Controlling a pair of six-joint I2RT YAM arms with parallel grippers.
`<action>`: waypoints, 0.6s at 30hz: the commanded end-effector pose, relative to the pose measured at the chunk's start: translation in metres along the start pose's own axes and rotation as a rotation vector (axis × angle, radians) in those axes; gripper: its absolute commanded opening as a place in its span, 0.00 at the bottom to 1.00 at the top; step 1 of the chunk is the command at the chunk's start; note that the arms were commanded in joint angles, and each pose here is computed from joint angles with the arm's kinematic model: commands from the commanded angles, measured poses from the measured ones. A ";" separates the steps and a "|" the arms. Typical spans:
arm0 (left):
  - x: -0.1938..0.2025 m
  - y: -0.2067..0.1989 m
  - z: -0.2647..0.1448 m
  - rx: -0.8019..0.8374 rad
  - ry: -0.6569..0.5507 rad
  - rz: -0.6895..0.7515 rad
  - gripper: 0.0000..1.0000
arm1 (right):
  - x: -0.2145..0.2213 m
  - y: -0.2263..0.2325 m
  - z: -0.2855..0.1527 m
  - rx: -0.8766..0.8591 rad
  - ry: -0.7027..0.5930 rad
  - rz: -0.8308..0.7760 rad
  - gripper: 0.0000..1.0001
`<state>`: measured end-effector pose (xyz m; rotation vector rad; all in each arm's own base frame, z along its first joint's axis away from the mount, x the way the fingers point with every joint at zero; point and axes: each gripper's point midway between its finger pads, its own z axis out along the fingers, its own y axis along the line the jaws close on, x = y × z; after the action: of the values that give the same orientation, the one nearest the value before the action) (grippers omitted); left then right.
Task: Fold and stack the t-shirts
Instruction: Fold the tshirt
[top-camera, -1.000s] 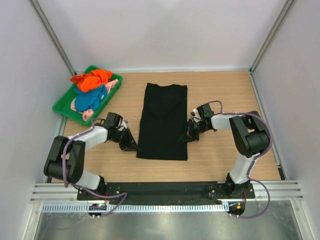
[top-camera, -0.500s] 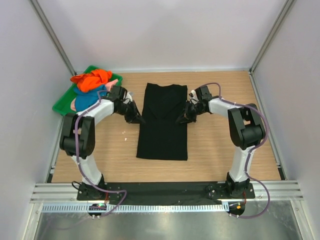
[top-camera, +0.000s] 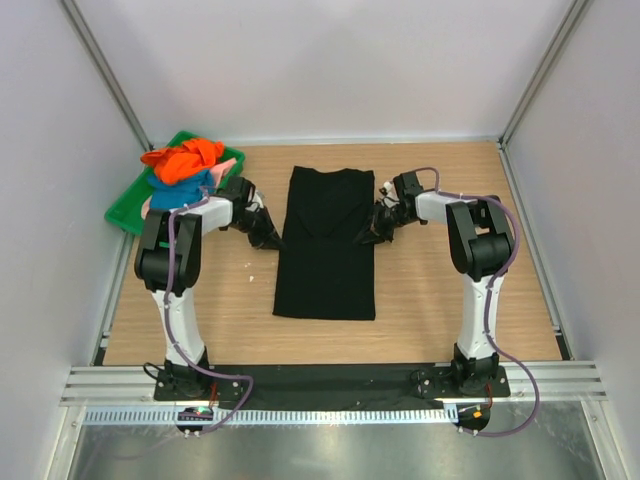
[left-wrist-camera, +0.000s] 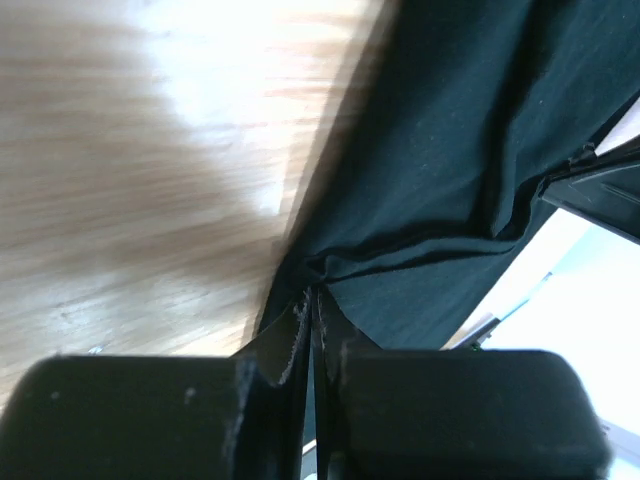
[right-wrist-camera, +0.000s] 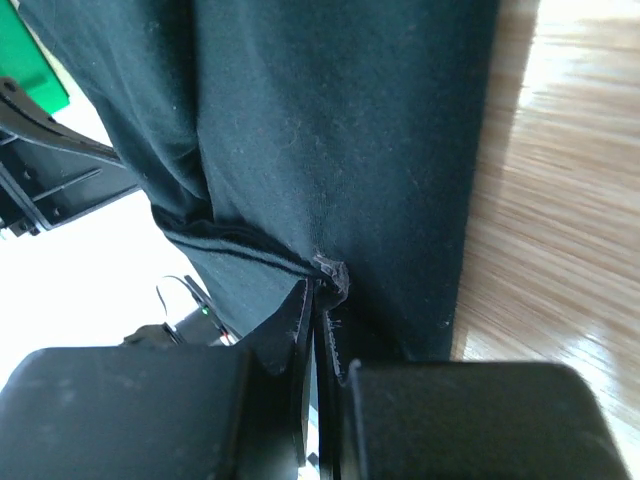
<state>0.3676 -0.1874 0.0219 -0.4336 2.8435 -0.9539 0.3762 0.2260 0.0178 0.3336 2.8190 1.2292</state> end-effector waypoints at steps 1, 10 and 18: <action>0.007 0.027 0.002 -0.085 -0.003 -0.030 0.02 | 0.004 -0.024 0.009 0.074 0.020 -0.046 0.08; 0.059 0.054 -0.016 -0.147 0.026 -0.057 0.02 | 0.044 -0.042 0.005 0.095 0.075 -0.032 0.08; 0.090 0.045 -0.041 -0.107 0.001 -0.038 0.03 | 0.086 -0.044 0.004 0.101 0.092 -0.033 0.08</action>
<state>0.2713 -0.1631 0.0185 -0.5154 2.9100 -0.8770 0.3066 0.2340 0.0139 0.2013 2.8678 1.3322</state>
